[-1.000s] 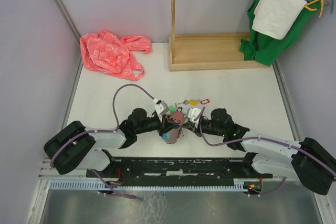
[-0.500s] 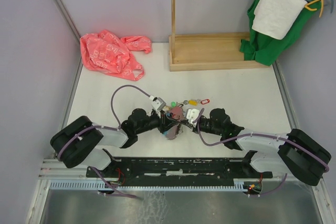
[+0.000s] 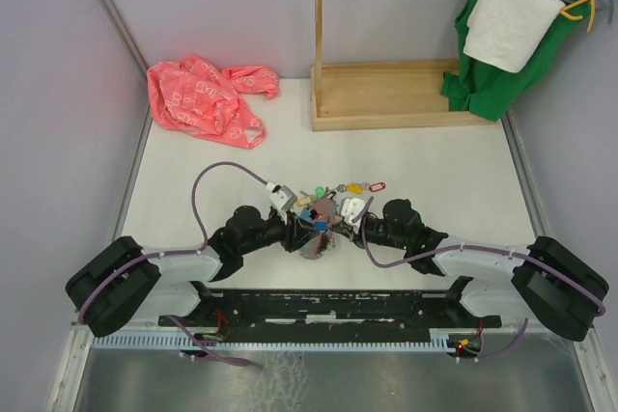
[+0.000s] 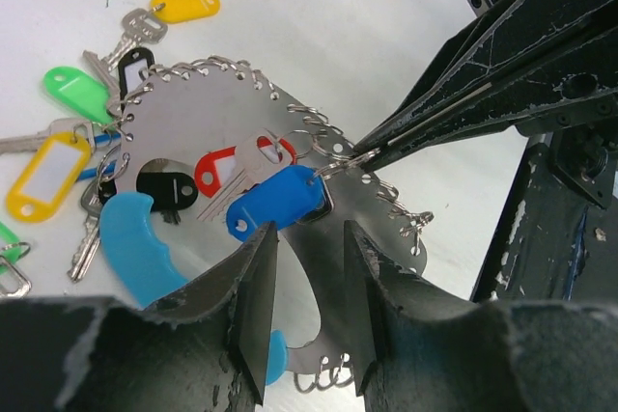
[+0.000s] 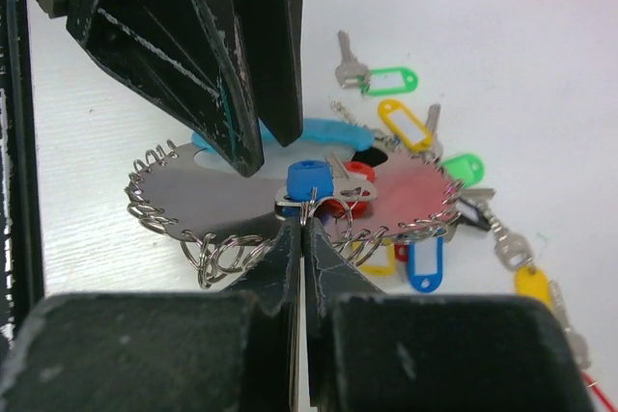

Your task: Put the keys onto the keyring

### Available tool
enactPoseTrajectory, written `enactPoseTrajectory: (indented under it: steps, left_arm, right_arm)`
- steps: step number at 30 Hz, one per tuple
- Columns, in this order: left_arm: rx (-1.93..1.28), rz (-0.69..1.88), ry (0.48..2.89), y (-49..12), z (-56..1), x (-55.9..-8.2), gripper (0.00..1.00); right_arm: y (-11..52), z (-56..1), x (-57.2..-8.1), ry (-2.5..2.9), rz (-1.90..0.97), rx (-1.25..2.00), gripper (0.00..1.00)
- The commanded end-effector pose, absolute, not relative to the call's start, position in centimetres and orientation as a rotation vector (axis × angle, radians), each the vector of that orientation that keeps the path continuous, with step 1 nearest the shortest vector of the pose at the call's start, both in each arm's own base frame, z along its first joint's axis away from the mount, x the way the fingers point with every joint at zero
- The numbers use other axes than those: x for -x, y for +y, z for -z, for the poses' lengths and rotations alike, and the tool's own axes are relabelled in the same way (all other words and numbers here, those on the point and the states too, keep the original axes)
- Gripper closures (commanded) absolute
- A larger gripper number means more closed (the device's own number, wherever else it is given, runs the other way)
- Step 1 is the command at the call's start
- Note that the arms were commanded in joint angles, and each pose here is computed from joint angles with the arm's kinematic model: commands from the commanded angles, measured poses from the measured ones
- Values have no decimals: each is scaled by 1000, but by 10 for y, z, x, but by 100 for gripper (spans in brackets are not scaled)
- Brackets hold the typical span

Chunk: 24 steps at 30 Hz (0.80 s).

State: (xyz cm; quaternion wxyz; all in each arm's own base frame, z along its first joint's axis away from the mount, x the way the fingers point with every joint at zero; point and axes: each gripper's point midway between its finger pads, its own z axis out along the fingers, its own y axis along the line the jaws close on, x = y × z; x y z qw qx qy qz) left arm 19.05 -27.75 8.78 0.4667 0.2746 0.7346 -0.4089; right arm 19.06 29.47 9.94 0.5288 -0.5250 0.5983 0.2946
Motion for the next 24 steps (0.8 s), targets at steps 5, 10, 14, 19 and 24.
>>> enactPoseTrajectory:
  steps: [5, 10, 14, 19, 24]
  left_arm:
    - [-698, 1031, 1876, -280, -68, -183, 61]
    - [-697, 1068, 1927, -284, -56, -175, 62]
    - [-686, 1058, 1996, -283, -41, -173, 63]
    - [-674, 1049, 2053, -280, -28, -170, 64]
    - [-674, 1045, 2051, -279, -28, -169, 64]
  right_arm:
    - [291, -72, -184, 1746, -719, 1158, 99]
    - [284, -47, -177, 1935, -664, 1158, 99]
    - [276, -31, -167, 2090, -625, 1166, 97]
    - [266, -23, -159, 2255, -578, 1144, 92]
    - [269, -38, -159, 2307, -568, 1145, 81]
